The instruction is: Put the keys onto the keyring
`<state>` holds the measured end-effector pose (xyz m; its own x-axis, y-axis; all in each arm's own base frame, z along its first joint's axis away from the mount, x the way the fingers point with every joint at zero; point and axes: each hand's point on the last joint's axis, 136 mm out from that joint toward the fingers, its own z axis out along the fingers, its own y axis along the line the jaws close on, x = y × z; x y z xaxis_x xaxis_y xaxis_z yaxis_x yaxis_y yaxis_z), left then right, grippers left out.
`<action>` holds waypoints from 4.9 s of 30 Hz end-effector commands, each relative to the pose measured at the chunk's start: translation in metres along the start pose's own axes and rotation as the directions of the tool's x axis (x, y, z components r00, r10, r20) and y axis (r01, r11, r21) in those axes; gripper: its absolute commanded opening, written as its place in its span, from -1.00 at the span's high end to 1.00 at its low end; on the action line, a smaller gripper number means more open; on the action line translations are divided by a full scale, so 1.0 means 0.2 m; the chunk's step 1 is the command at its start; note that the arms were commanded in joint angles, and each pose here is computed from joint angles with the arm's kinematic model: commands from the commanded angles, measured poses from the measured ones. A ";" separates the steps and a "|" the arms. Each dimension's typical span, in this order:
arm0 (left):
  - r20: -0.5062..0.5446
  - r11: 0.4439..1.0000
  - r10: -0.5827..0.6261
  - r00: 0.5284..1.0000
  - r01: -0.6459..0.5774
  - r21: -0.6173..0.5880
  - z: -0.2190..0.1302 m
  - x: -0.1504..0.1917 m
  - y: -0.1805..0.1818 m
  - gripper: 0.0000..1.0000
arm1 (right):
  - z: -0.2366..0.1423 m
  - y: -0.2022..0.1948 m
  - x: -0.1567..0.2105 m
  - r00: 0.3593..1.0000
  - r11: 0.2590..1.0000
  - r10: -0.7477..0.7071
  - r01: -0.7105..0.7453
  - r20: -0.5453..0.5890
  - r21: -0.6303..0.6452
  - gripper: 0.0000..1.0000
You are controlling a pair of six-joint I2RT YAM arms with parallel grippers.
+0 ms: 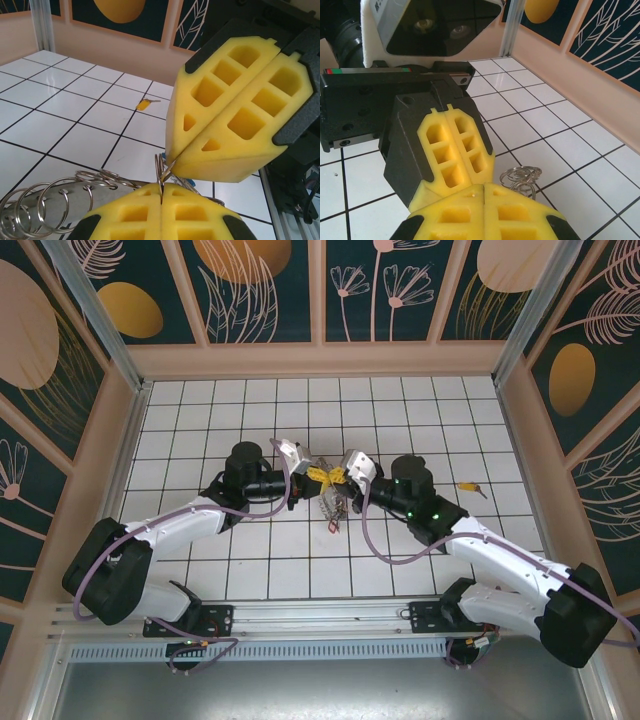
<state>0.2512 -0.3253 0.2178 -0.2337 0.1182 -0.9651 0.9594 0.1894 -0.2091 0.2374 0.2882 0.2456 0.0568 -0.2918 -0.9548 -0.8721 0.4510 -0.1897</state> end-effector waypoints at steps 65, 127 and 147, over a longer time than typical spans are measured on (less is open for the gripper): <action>0.092 0.990 0.140 0.986 -0.140 -0.003 -0.01 -0.13 -0.04 1.00 | -0.13 -0.18 0.00 0.981 0.974 0.190 -0.183 -0.037 0.136 0.60; 0.041 0.967 0.224 0.974 -0.228 0.111 -0.02 -0.10 -0.13 1.00 | -0.04 0.00 0.04 0.985 0.968 -0.166 0.153 -0.050 -0.198 0.52; 0.062 0.965 0.241 0.969 -0.246 0.095 -0.02 -0.12 -0.13 1.00 | -0.03 -0.03 0.10 0.990 0.969 -0.098 0.073 -0.099 -0.234 0.91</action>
<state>0.2412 -0.3249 0.2122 -0.0998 0.1844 -0.9778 0.9896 0.1210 -0.0782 0.2337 0.2775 0.2210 0.0891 -0.4195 -0.9034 -0.9621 0.1983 -0.1870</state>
